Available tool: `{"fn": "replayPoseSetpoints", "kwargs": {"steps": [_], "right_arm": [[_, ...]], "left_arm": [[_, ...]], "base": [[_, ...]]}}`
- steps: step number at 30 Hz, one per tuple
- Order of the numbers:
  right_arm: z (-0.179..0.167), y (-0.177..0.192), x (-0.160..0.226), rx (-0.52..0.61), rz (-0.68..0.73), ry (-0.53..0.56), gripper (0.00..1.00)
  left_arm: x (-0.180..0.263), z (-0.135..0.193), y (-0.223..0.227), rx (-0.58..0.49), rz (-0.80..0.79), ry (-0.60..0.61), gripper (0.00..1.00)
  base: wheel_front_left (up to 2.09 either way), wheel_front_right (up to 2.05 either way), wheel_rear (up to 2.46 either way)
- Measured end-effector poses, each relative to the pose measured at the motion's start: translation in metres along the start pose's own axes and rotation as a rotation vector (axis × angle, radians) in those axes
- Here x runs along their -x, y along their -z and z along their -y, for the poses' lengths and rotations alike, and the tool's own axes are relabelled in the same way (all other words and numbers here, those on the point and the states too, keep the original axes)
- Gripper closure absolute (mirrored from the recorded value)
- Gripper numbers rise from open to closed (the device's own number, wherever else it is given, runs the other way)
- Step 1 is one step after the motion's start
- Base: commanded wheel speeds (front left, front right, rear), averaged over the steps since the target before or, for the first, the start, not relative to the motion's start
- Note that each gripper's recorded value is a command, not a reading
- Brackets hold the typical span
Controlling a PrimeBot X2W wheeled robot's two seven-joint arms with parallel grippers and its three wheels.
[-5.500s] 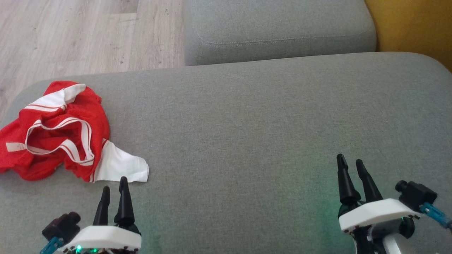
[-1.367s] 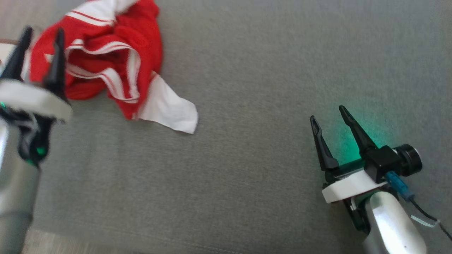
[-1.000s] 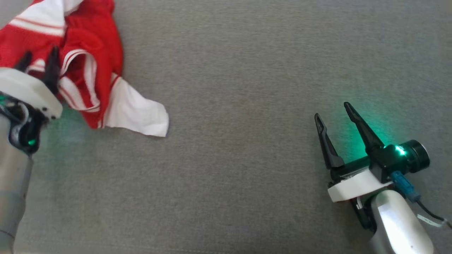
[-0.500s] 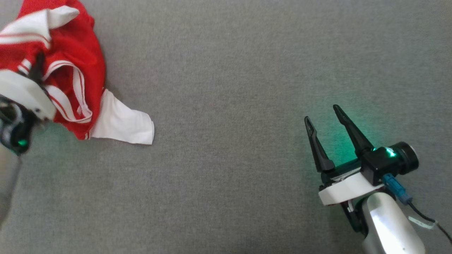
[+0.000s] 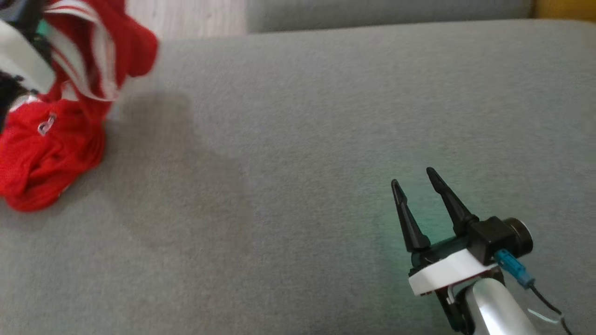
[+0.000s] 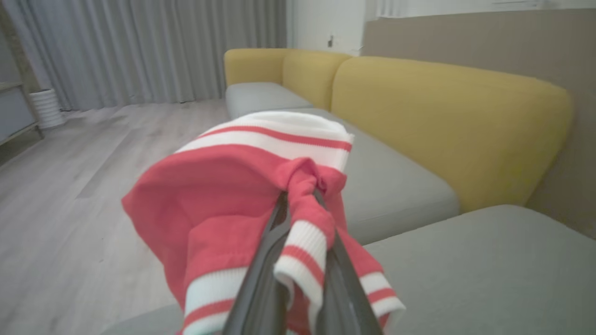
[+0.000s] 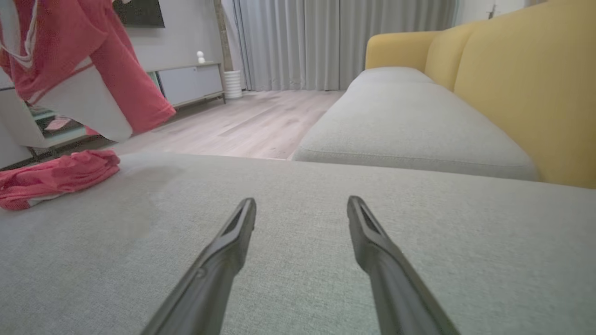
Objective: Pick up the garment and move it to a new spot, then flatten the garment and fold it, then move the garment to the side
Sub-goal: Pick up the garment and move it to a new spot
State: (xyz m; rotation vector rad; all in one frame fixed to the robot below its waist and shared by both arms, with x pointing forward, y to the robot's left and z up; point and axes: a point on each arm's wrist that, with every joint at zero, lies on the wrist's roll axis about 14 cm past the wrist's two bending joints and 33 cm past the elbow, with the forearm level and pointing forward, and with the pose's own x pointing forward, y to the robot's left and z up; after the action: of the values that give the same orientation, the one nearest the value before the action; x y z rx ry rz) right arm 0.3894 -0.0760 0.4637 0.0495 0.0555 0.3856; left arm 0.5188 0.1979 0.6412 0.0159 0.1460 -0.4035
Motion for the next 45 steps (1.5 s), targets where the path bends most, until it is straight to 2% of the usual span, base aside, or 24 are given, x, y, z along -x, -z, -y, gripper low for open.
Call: {"fn": "replayPoseSetpoints", "kwargs": {"steps": [5, 9, 17, 20, 27, 31, 34, 36, 37, 38, 42, 45], "right_arm": [[0.011, -0.011, 0.018, -0.005, 0.03, 0.056, 0.0], [0.023, -0.02, 0.03, -0.011, 0.057, 0.106, 0.0], [0.042, -0.031, 0.055, -0.053, 0.099, 0.2, 0.0], [0.052, -0.032, 0.066, -0.064, 0.105, 0.245, 0.0], [0.069, -0.033, 0.089, -0.076, 0.111, 0.333, 0.0], [0.077, -0.032, 0.098, -0.082, 0.11, 0.373, 0.0], [0.081, -0.03, 0.1, -0.083, 0.099, 0.389, 0.0], [0.082, -0.029, 0.1, -0.088, 0.096, 0.395, 0.0], [0.082, -0.028, 0.1, -0.092, 0.094, 0.394, 0.0], [0.081, -0.027, 0.098, -0.093, 0.091, 0.39, 0.0], [0.074, -0.026, 0.091, -0.096, 0.087, 0.362, 0.0], [0.073, -0.026, 0.087, -0.096, 0.089, 0.349, 0.0]], "left_arm": [[0.003, 0.087, -0.047, 0.012, 0.095, 0.264, 1.0], [0.013, 0.158, -0.062, 0.027, 0.121, 0.481, 1.0], [0.037, 0.292, -0.012, 0.237, -0.049, 0.9, 1.0], [0.032, 0.313, 0.019, 0.246, -0.153, 0.937, 1.0], [0.002, 0.341, 0.088, 0.313, -0.345, 0.89, 1.0], [-0.015, 0.366, 0.124, 0.316, -0.399, 0.861, 1.0], [-0.034, 0.376, 0.141, 0.386, -0.397, 0.778, 1.0], [-0.052, 0.378, 0.14, 0.459, -0.331, 0.688, 0.64], [-0.056, 0.382, 0.138, 0.487, -0.301, 0.669, 0.1], [-0.058, 0.387, 0.135, 0.511, -0.28, 0.666, 0.0], [-0.052, 0.41, 0.124, 0.566, -0.227, 0.71, 0.0], [-0.055, 0.404, 0.118, 0.542, -0.173, 0.704, 0.0]], "base": [[0.0, 0.0, 0.0], [0.0, 0.0, 0.0], [0.0, 0.0, 0.0], [0.0, 0.0, 0.0], [0.0, 0.0, 0.0], [0.0, 0.0, 0.0], [0.0, 0.0, 0.0], [0.0, 0.0, 0.0], [0.0, 0.0, 0.0], [0.0, 0.0, 0.0], [0.0, 0.0, 0.0], [0.0, 0.0, 0.0]]}}
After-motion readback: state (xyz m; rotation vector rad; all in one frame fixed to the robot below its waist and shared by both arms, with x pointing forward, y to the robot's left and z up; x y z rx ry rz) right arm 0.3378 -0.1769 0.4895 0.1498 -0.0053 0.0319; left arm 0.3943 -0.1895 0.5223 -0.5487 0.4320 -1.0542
